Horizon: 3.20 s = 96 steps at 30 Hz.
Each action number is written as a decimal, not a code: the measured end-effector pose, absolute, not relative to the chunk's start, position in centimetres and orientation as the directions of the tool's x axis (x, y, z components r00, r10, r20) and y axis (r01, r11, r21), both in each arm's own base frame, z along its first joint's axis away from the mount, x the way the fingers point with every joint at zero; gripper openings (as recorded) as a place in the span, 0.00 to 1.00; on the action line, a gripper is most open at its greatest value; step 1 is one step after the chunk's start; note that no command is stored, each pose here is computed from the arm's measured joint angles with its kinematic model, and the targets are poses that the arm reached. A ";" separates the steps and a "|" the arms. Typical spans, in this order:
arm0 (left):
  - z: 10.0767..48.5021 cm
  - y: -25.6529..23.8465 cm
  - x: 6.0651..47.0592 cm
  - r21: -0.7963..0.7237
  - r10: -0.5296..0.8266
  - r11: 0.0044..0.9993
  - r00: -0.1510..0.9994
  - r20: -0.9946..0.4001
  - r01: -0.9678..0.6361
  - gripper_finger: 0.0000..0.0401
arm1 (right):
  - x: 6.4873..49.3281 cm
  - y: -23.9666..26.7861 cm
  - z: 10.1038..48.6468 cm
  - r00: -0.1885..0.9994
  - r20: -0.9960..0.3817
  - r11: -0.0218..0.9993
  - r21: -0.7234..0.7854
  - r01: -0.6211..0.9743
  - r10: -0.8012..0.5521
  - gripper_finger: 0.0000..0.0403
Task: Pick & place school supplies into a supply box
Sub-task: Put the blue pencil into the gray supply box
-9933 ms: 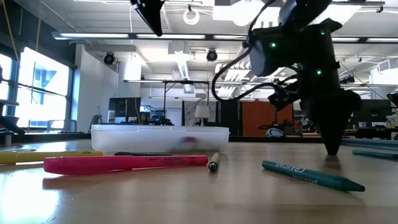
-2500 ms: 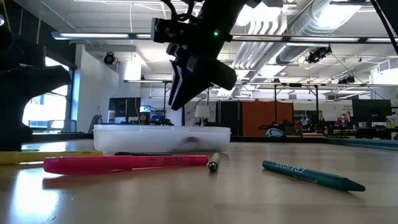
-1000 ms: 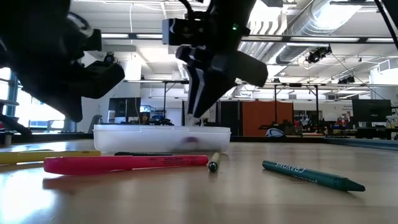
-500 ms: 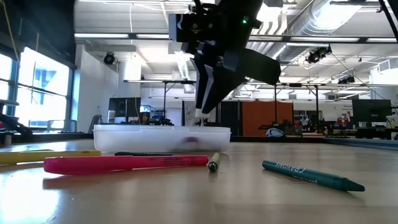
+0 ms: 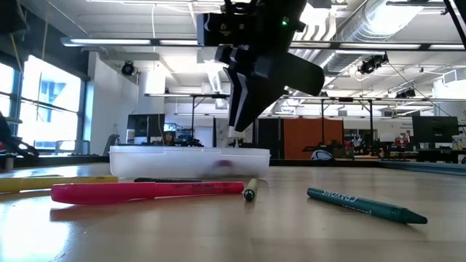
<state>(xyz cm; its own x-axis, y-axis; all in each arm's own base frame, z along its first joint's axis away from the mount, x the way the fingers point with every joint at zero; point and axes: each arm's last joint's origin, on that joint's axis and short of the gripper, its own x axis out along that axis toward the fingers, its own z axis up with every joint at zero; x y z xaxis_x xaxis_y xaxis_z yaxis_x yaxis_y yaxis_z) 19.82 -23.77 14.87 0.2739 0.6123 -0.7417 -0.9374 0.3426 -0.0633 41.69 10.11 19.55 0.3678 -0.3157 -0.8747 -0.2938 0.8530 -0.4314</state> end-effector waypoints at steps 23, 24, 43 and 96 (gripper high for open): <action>12.9 -20.9 23.2 -0.025 0.594 0.388 0.271 -0.758 -0.921 0.49 | 42.1 10.2 19.7 0.409 -0.863 0.863 -0.425 -0.272 -0.296 0.24; 12.9 -20.9 23.1 -0.020 0.594 0.385 0.264 -0.760 -0.923 0.48 | 42.1 10.2 19.7 0.407 -0.866 0.865 -0.420 -0.274 -0.291 0.24; 9.5 -19.4 21.4 -0.162 0.590 0.319 0.329 -0.737 -0.934 0.41 | 42.6 10.7 19.8 0.432 -0.893 0.905 -0.281 -0.319 -0.125 0.24; 22.3 -23.0 16.7 0.114 0.537 0.302 0.071 -0.841 -0.946 0.21 | 41.9 11.8 19.5 0.318 -0.932 0.912 0.032 -0.409 0.176 0.24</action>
<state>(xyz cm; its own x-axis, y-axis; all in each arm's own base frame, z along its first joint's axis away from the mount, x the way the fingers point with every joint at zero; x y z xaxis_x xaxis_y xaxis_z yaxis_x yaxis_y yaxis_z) 16.73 -23.03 22.30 0.0707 0.5371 -0.8405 -0.9464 0.3023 0.1136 41.88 11.80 19.54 0.3182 0.1755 -0.9316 -0.4088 0.9121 0.0322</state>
